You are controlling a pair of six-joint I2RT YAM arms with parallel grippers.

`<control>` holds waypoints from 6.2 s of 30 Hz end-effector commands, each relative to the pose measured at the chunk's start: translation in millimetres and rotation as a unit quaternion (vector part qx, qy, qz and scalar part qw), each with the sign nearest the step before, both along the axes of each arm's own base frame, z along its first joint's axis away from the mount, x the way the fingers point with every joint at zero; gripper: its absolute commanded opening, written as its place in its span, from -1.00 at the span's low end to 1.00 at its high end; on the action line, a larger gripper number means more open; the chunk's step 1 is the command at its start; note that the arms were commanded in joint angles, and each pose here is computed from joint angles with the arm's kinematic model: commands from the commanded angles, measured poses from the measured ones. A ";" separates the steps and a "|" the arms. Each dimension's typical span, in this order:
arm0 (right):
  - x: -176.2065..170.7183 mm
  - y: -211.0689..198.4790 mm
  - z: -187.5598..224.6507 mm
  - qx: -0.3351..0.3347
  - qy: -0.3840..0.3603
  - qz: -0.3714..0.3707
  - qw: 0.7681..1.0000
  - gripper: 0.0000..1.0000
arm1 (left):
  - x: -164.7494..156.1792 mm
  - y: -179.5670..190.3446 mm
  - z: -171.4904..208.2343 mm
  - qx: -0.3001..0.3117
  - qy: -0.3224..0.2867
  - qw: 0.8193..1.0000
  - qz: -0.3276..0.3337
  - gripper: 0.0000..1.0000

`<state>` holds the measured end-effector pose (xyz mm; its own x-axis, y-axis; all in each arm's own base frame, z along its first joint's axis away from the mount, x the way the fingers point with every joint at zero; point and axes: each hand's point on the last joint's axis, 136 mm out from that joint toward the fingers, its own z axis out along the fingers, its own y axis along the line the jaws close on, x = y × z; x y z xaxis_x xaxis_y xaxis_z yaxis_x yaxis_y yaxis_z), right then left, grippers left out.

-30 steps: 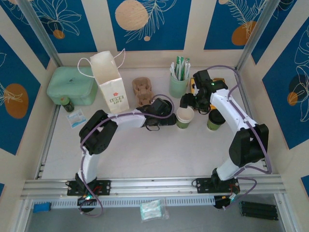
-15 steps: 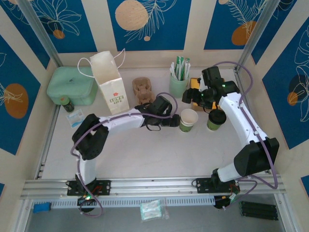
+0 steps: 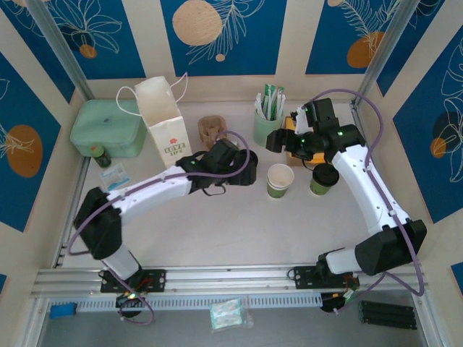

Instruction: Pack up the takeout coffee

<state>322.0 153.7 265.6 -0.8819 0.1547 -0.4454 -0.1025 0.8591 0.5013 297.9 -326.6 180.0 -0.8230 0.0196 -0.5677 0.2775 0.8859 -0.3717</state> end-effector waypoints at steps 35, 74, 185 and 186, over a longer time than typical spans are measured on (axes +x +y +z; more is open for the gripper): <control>83.8 141.1 -119.7 0.096 0.158 -0.030 0.982 -0.13 | 19.0 114.2 35.0 -0.078 -0.010 0.994 0.074 0.99; 97.1 138.3 -143.1 0.089 0.179 -0.036 0.979 -0.22 | 24.3 104.7 37.2 -0.102 -0.002 0.993 0.064 0.99; -165.9 74.7 -189.1 0.012 0.223 0.082 0.971 -0.88 | -40.9 71.2 -5.4 -0.151 0.051 0.984 0.085 0.99; -165.3 73.6 -189.7 0.007 0.223 0.083 0.971 -0.84 | -41.0 72.4 -5.9 -0.150 0.050 0.983 0.088 0.99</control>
